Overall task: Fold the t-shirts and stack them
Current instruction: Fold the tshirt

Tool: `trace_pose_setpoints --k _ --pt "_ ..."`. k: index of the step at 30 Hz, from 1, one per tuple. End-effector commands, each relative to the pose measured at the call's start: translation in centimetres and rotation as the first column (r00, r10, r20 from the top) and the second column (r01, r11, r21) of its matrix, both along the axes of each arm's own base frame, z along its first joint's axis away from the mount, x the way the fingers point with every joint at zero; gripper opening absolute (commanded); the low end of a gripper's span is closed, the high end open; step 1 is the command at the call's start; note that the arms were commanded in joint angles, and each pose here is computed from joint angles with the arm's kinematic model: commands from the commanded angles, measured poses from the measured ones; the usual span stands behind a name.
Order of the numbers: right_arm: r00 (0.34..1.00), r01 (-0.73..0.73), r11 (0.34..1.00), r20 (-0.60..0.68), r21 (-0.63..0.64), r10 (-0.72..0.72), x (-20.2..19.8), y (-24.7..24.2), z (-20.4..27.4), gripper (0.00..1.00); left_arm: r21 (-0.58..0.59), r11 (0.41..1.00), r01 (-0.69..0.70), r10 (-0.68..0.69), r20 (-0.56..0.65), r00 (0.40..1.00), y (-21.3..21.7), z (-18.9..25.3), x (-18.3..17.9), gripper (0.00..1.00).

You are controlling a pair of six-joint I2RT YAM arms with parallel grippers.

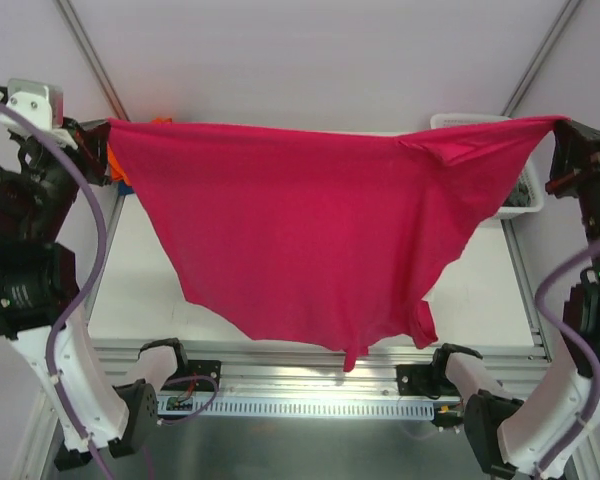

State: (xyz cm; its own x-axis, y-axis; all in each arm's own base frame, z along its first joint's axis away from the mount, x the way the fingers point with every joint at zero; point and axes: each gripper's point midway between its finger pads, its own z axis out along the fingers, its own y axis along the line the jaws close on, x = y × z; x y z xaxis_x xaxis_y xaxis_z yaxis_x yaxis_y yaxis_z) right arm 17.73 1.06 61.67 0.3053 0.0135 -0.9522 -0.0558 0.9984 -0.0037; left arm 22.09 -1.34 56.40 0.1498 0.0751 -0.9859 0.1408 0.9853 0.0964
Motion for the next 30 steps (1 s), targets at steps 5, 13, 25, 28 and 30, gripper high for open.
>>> trace_pose_setpoints --k 5,13,25,28,30 --pt "0.984 0.109 0.994 -0.142 0.013 -0.106 5.6 -3.4 -4.3 0.0 0.045 0.997 -0.066 0.066 -0.008 0.998 2.7 -0.1 5.5 0.0" --pt "0.985 0.162 0.984 -0.045 -0.072 -0.166 3.4 -3.8 -1.3 0.0 0.101 0.992 -0.079 0.074 0.049 0.996 2.8 1.7 5.2 0.0" --pt "0.956 0.289 0.944 0.087 -0.157 -0.278 -2.4 -4.3 1.2 0.0 0.16 0.979 -0.128 0.098 0.183 0.978 2.1 5.1 0.0 0.0" --pt "0.944 0.321 0.934 0.136 -0.159 -0.301 -4.1 -4.3 2.5 0.0 0.175 0.972 -0.154 0.116 0.214 0.97 2.3 5.8 -0.9 0.0" --pt "0.93 0.351 0.923 0.173 -0.16 -0.324 -5.0 -4.6 3.6 0.01 0.194 0.965 -0.179 0.132 0.231 0.964 2.6 6.2 -1.0 0.0"
